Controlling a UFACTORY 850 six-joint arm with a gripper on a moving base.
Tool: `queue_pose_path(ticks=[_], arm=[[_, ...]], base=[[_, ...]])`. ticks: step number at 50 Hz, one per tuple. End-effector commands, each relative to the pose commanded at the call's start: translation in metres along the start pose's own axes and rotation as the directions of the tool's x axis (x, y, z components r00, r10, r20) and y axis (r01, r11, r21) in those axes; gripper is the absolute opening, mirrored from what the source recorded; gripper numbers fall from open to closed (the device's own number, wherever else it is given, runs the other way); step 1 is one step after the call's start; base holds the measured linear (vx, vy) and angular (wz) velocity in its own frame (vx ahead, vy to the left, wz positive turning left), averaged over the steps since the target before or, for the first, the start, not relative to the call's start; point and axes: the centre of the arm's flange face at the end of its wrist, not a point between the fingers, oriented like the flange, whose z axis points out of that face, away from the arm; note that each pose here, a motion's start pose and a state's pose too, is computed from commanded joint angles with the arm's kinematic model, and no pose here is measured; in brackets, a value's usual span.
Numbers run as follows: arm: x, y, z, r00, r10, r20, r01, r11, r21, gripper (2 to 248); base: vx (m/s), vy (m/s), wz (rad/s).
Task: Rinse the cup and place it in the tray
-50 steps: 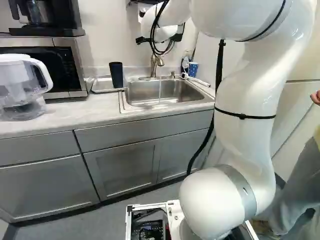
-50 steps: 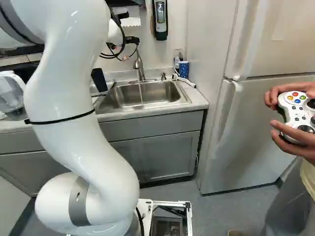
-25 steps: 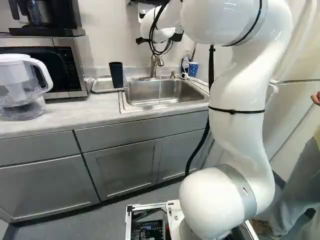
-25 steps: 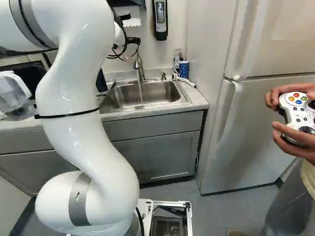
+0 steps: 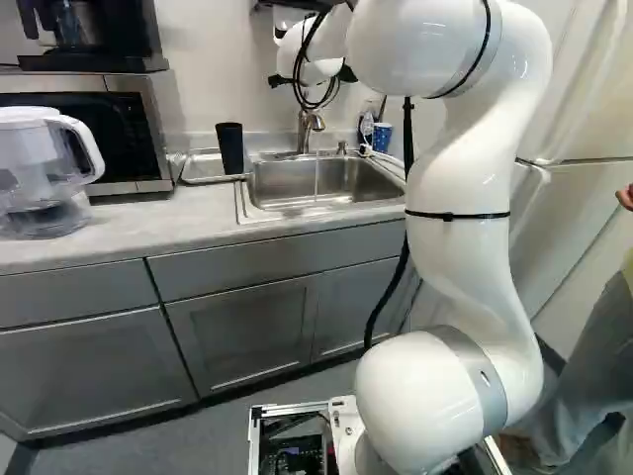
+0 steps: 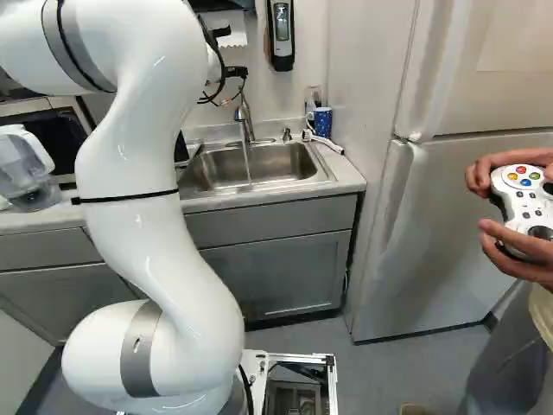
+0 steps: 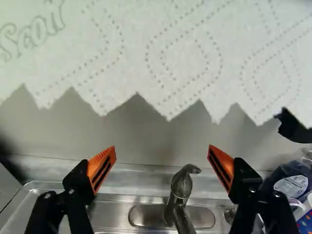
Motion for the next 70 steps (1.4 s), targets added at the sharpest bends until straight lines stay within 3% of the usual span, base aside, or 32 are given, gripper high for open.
queue_pose_path(ticks=[70], arm=[[-0.0055,-0.0032,0.0012,0.998,-0.001,0.064,0.001,1.000,0.010,247]], base=[[0.000,0.000,0.000]])
